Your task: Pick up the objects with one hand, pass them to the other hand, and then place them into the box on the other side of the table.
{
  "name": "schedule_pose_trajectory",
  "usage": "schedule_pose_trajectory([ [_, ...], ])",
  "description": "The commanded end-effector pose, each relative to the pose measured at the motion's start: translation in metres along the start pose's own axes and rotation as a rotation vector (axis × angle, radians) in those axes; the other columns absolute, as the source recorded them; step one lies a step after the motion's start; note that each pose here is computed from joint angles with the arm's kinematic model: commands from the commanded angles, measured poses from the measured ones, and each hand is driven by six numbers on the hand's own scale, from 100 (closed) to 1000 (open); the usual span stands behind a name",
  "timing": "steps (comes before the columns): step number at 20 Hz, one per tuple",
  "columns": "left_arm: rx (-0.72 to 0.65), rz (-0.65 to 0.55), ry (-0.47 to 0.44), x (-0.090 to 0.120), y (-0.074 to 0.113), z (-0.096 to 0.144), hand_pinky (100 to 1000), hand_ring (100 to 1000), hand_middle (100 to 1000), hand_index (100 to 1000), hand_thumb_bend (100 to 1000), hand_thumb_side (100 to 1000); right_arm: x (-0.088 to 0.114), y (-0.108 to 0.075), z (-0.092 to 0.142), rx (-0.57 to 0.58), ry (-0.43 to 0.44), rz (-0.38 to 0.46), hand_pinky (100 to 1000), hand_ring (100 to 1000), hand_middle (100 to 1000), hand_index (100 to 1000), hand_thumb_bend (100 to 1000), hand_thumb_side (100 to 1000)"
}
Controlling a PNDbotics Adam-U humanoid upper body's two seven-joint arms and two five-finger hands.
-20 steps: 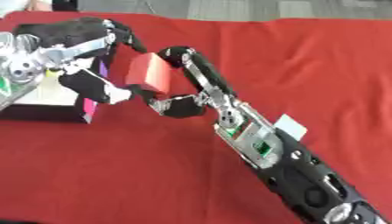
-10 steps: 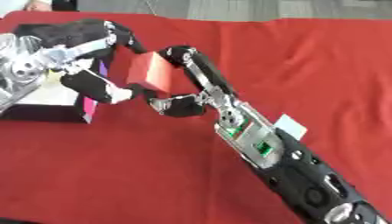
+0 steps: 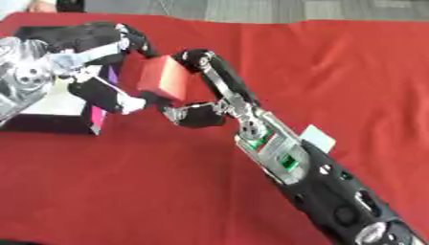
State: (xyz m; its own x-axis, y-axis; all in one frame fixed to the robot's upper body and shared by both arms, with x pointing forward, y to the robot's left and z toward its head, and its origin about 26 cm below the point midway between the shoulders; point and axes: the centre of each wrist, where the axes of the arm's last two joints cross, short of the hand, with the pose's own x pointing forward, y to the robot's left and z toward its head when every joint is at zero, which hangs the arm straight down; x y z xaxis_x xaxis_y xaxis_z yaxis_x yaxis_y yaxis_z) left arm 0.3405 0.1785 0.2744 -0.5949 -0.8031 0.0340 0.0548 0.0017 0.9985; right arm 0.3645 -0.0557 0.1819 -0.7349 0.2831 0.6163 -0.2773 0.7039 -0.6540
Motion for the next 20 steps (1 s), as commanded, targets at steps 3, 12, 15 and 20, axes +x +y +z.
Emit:
schedule_pose_trajectory([
  [3, 0.075, 0.011, -0.011, -0.0001, 0.0109, 0.0026, 762, 732, 559, 592, 142, 236, 0.0067, -0.006, -0.0043, -0.009, -0.024, 0.015, 789, 637, 516, 574, 100, 100],
  [12, 0.127, 0.04, 0.008, -0.002, 0.0082, 0.0017, 720, 637, 443, 425, 100, 167, 0.0034, -0.0066, -0.0039, 0.008, 0.017, 0.043, 806, 710, 598, 682, 100, 357],
  [15, 0.122, 0.033, 0.015, -0.0028, 0.0073, 0.0014, 717, 630, 427, 402, 100, 161, 0.0048, -0.0073, -0.0041, 0.016, 0.013, 0.064, 821, 743, 631, 738, 100, 465],
  [20, 0.119, 0.02, 0.027, -0.0041, 0.0066, 0.001, 713, 627, 417, 389, 104, 143, 0.0053, -0.0086, -0.0041, 0.032, 0.004, 0.093, 833, 766, 663, 802, 100, 642],
])
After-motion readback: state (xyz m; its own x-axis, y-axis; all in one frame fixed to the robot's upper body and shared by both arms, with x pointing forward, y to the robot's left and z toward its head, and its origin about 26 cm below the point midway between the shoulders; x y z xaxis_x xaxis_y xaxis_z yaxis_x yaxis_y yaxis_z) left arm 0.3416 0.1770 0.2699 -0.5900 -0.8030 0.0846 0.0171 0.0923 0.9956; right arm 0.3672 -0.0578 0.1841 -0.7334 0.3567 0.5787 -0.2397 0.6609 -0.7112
